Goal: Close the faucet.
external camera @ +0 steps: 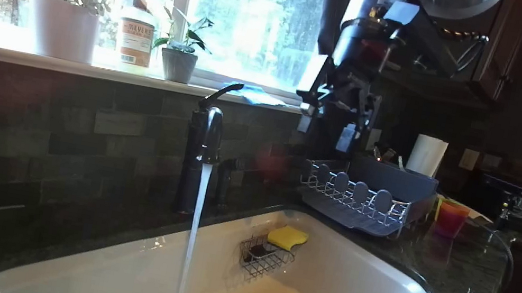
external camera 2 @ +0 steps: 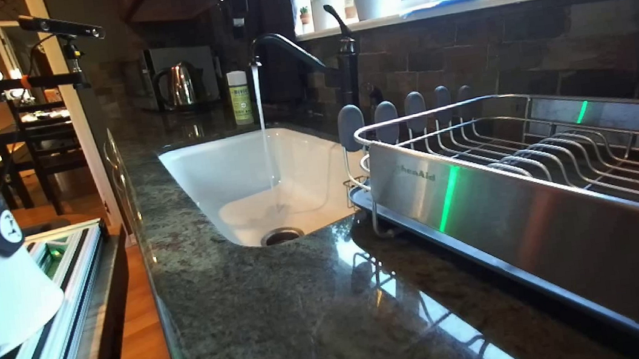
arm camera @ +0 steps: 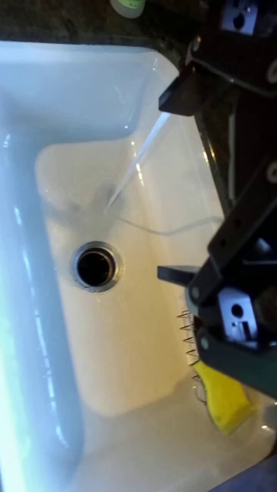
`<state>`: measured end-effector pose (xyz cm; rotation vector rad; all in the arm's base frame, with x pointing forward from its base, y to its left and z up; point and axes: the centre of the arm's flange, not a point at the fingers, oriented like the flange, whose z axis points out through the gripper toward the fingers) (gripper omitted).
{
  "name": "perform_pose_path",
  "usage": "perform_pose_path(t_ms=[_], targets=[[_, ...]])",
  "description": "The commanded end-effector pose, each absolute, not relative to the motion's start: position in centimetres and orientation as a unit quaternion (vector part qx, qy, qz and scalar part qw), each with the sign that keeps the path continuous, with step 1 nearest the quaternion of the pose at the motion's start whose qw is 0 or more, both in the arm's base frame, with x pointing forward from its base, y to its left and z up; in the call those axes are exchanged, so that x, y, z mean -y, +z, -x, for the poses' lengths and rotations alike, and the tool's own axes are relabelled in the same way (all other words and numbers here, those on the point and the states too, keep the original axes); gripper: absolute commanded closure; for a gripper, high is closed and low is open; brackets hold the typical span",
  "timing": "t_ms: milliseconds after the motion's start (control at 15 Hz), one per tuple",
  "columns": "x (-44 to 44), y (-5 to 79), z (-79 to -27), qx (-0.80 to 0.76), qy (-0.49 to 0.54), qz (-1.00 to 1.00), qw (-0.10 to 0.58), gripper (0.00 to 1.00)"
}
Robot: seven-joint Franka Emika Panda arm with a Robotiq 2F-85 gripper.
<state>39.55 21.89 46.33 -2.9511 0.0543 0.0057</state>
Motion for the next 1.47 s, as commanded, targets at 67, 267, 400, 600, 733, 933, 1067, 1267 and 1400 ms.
perform_pose_path(t_ms=[67, 267, 400, 600, 733, 933, 1067, 1267, 1400], targets=[[-27.9, 51.4, -43.0, 0.046, -0.095, 0.992, 0.066, 0.0], [-28.7, 54.1, -45.9, 0.072, -0.163, 0.982, 0.059, 0.25], [-28.2, 55.2, -48.1, 0.096, -0.194, 0.975, 0.059, 0.34], [-27.3, 55.4, -51.0, 0.131, -0.22, 0.964, 0.07, 0.58], [-26.7, 54.8, -52.8, 0.149, -0.233, 0.958, 0.08, 0.73], [-25.8, 53.3, -54.9, 0.163, -0.244, 0.952, 0.082, 0.96], [-25.3, 52.6, -55.7, 0.168, -0.248, 0.951, 0.079, 1.0], [-24.5, 51.7, -56.5, 0.174, -0.249, 0.95, 0.076, 1.0], [-24.3, 51.2, -56.7, 0.174, -0.241, 0.952, 0.073, 1.0]])
